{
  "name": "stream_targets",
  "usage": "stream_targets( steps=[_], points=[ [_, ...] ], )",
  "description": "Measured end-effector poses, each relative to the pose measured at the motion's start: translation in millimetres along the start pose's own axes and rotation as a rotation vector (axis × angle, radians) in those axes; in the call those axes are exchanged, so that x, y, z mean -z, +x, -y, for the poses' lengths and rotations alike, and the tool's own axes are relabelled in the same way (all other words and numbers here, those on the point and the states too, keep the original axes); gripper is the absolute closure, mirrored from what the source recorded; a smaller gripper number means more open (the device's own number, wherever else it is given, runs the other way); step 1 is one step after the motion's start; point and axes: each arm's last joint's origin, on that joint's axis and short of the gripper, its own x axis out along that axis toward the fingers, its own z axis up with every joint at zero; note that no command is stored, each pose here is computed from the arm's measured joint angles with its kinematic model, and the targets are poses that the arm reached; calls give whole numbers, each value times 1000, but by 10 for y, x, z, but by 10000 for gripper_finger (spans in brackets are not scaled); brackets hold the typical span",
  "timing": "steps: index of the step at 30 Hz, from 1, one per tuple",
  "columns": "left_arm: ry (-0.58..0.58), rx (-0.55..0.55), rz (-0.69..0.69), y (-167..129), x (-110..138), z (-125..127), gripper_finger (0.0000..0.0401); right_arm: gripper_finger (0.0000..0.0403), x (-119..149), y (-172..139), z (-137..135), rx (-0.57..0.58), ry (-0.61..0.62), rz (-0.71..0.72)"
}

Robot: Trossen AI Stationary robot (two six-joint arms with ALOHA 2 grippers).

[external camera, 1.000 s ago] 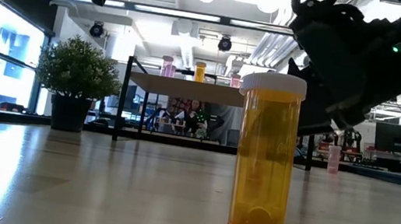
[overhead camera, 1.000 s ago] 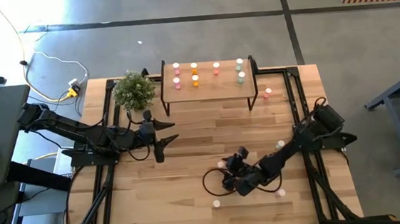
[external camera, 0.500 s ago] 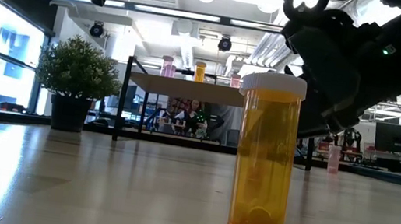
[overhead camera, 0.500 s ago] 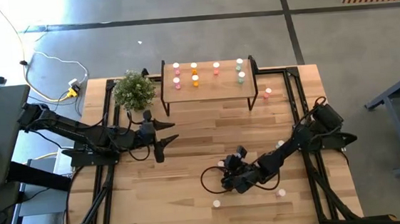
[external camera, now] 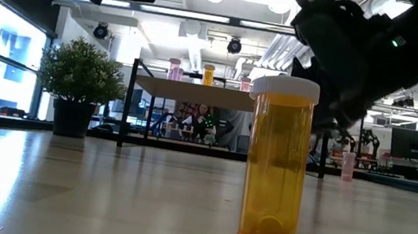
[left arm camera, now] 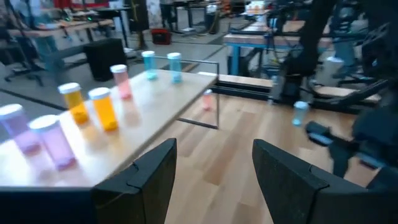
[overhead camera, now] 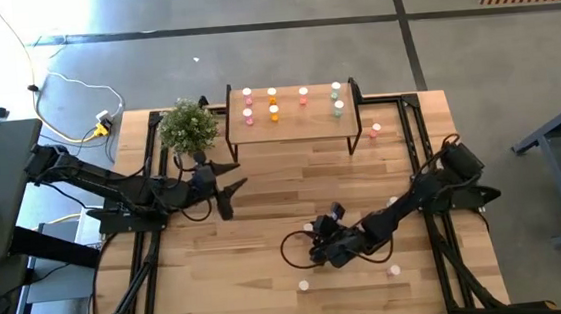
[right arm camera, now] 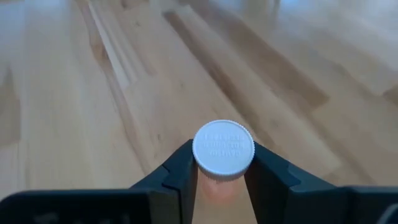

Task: Pick and place medicine bottles onto shelf by color
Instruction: Put the bottom red pill bottle aligned with the other red pill bottle on the shelf

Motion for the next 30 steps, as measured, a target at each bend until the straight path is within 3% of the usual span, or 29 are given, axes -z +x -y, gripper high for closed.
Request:
stream_targets(
  steps=[13,22,30],
  points=[
    [21,-56,39,-19,-82,-124,199,299,-896,-252,452,34,-66,180],
    [28,-87,30,68,-87,-238,199,299,-1530,-518,1073,70,-109,311],
    [47,-149,49,142,-123,-369,199,299,-1861,-625,1697,114,-142,378]
  ],
)
